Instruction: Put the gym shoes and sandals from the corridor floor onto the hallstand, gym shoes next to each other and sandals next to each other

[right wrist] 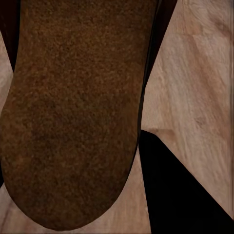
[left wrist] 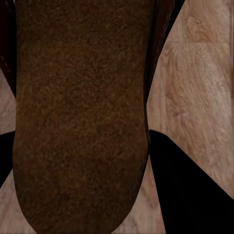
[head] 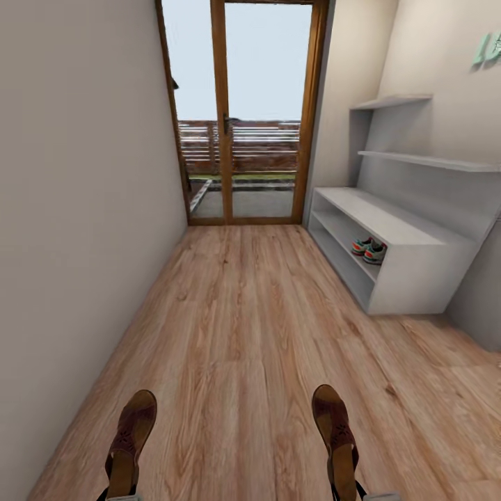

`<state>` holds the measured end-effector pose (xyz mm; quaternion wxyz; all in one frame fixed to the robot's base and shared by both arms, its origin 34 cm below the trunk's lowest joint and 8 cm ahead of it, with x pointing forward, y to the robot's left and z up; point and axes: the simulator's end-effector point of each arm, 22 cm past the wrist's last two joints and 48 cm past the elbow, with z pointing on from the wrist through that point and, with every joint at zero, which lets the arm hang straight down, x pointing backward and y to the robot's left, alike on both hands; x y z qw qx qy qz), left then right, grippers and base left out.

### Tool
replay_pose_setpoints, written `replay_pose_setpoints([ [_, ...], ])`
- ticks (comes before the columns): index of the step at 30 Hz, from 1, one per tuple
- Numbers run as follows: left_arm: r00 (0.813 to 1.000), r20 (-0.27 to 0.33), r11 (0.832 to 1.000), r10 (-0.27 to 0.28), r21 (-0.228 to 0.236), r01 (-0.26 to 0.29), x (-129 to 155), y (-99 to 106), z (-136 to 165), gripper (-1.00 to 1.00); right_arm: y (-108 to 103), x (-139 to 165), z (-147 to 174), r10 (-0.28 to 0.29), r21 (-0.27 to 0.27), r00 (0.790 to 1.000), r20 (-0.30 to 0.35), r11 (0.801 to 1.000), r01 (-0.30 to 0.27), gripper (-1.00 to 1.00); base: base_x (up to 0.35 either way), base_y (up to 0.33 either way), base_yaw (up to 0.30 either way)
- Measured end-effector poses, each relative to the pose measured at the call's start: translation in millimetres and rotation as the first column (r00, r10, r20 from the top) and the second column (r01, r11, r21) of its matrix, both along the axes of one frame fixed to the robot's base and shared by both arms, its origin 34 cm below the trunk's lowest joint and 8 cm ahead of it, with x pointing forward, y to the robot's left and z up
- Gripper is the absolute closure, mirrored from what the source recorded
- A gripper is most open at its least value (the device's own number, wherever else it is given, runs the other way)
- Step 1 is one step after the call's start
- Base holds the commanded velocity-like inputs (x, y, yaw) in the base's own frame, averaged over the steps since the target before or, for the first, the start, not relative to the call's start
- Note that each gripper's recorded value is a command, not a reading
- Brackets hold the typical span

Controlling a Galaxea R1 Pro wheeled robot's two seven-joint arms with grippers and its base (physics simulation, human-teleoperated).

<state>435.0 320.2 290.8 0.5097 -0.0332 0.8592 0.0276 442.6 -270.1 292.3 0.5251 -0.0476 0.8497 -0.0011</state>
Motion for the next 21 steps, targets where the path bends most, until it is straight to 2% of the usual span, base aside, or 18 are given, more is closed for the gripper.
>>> replay_pose_setpoints([
  [5, 1.000, 0.000, 1.000, 0.000, 0.000, 0.000, 0.0, 0.1, 0.0, 1.00, 0.1, 0.0, 0.0, 0.000, 0.000, 1.000, 0.000, 1.000, 0.000, 1.00, 0.340, 0.000, -0.108],
  [21, 1.000, 0.001, 1.000, 0.000, 0.000, 0.000, 0.1, 0.1, 0.3, 1.00, 0.1, 0.1, 0.0, 0.000, 0.000, 1.000, 0.000, 1.000, 0.000, 1.00, 0.340, 0.000, -0.006],
])
